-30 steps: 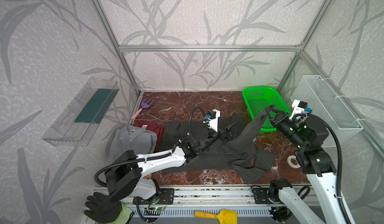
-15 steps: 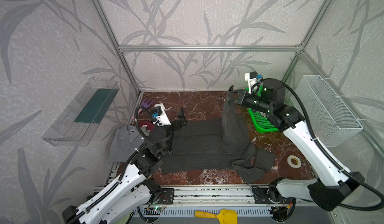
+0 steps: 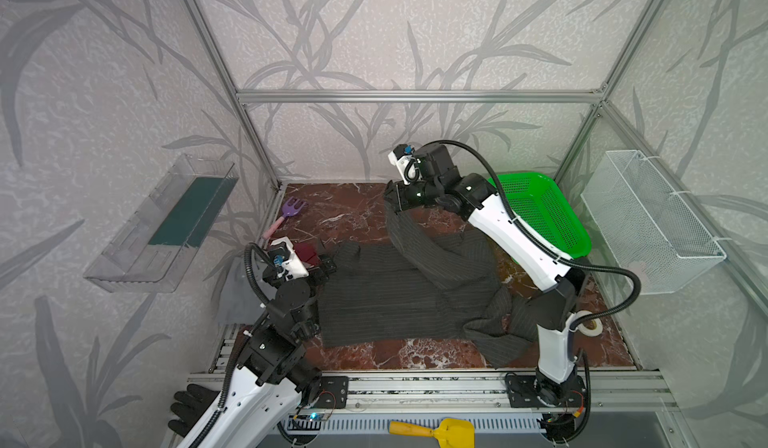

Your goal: Fold and stack the long sleeve shirts

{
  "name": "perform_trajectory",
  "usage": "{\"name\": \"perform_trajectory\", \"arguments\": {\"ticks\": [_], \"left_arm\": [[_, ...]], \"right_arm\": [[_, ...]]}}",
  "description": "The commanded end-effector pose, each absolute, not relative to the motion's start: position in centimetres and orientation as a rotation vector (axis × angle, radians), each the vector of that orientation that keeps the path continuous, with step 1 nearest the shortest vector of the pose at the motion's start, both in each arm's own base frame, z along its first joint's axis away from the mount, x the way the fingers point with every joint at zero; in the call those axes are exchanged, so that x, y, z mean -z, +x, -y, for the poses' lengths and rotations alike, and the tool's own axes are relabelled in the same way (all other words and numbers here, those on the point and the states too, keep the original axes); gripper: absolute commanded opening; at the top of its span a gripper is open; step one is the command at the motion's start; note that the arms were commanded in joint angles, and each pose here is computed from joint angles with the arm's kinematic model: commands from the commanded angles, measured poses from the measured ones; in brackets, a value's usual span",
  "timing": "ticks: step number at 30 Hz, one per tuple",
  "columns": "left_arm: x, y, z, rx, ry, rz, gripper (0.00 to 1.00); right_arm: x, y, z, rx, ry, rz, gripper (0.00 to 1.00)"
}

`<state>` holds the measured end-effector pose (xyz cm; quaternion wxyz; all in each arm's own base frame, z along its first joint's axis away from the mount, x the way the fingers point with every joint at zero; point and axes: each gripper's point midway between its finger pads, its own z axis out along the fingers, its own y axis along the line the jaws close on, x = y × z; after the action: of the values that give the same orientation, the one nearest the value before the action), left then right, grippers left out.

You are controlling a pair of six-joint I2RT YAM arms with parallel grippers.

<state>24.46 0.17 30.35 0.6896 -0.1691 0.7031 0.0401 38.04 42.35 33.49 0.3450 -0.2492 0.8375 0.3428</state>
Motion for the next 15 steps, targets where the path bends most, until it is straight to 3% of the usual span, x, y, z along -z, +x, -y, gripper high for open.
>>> {"name": "perform_trajectory", "arguments": {"ticks": [1,8,15], "left_arm": [[-30.3,24.2,-1.2,-0.153,-0.399,-1.548,0.99],[-31.0,23.2,-1.9,-0.112,-0.44,-1.455,0.99],[-31.0,22.9,-2.2,-0.125,-0.438,-1.429,0.99]], "right_arm": [[-31.5,36.9,-43.7,-0.763,-0.824,-2.208,0.0],[-27.7,36.6,-48.6,-0.828,-0.968,-2.185,0.0],[-22.6,32.5,-52.5,-0.826,-1.2,-2.178,0.0]]}}
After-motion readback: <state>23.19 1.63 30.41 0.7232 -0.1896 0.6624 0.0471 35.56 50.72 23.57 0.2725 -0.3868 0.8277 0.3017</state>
